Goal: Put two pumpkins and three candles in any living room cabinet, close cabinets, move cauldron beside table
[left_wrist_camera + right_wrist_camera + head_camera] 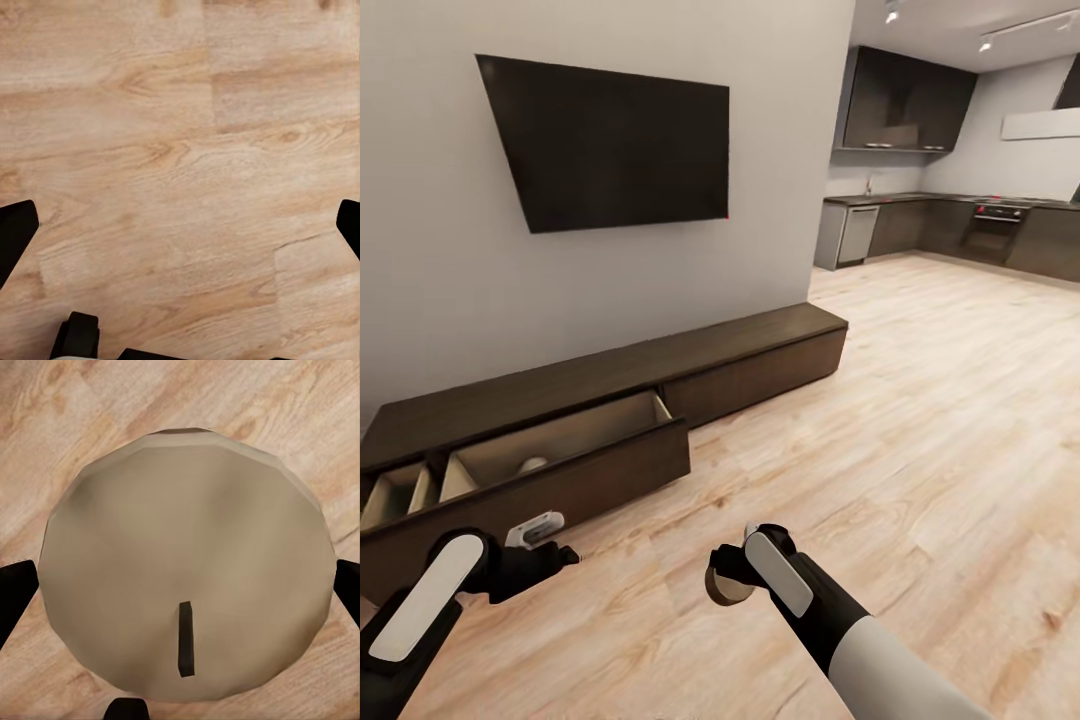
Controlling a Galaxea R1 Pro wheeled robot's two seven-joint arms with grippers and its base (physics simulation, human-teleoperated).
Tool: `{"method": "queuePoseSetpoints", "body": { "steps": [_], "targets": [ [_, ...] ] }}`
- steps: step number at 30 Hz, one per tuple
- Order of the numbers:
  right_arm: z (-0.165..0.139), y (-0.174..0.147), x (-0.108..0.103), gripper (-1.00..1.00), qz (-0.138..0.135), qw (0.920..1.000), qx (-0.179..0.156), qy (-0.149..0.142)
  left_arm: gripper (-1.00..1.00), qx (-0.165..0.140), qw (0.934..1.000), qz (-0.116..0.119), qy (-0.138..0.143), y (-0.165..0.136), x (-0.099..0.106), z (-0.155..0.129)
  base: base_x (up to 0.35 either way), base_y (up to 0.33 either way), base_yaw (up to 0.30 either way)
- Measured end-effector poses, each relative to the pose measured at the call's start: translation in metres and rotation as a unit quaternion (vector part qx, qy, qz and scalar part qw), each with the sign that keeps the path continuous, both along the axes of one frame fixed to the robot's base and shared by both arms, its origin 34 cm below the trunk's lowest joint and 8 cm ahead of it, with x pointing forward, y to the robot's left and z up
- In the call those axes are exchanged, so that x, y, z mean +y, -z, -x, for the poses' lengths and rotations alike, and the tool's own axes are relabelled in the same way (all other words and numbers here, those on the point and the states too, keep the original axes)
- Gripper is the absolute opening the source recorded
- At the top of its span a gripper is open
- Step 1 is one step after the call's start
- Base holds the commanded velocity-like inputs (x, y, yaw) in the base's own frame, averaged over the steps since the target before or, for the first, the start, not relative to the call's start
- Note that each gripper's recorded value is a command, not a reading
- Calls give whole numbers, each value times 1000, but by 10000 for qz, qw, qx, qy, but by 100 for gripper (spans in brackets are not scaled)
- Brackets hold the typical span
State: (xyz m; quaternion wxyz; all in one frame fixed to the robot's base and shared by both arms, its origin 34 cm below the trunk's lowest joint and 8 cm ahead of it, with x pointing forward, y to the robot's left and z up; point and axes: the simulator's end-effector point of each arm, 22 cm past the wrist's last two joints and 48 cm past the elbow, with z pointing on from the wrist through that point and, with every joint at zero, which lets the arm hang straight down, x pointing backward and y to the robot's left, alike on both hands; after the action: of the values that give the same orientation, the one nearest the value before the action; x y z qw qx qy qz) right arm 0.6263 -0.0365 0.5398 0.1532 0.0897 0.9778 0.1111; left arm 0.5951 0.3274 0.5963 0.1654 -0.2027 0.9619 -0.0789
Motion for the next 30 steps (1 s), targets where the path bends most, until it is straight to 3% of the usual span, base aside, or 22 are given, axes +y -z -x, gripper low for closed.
{"method": "queuePoseSetpoints", "body": {
  "steps": [17, 30],
  "targets": [
    [-3, -29, 1, -100, -19, 10000, 34, -1, 100, 49, 10000, -14, -17, -27, 1, -3, 0, 0, 278],
    [-6, -53, 2, -100, -24, 10000, 42, 0, 100, 64, 10000, -10, -17, -51, 1, -6, 0, 0, 106]
  ]
}}
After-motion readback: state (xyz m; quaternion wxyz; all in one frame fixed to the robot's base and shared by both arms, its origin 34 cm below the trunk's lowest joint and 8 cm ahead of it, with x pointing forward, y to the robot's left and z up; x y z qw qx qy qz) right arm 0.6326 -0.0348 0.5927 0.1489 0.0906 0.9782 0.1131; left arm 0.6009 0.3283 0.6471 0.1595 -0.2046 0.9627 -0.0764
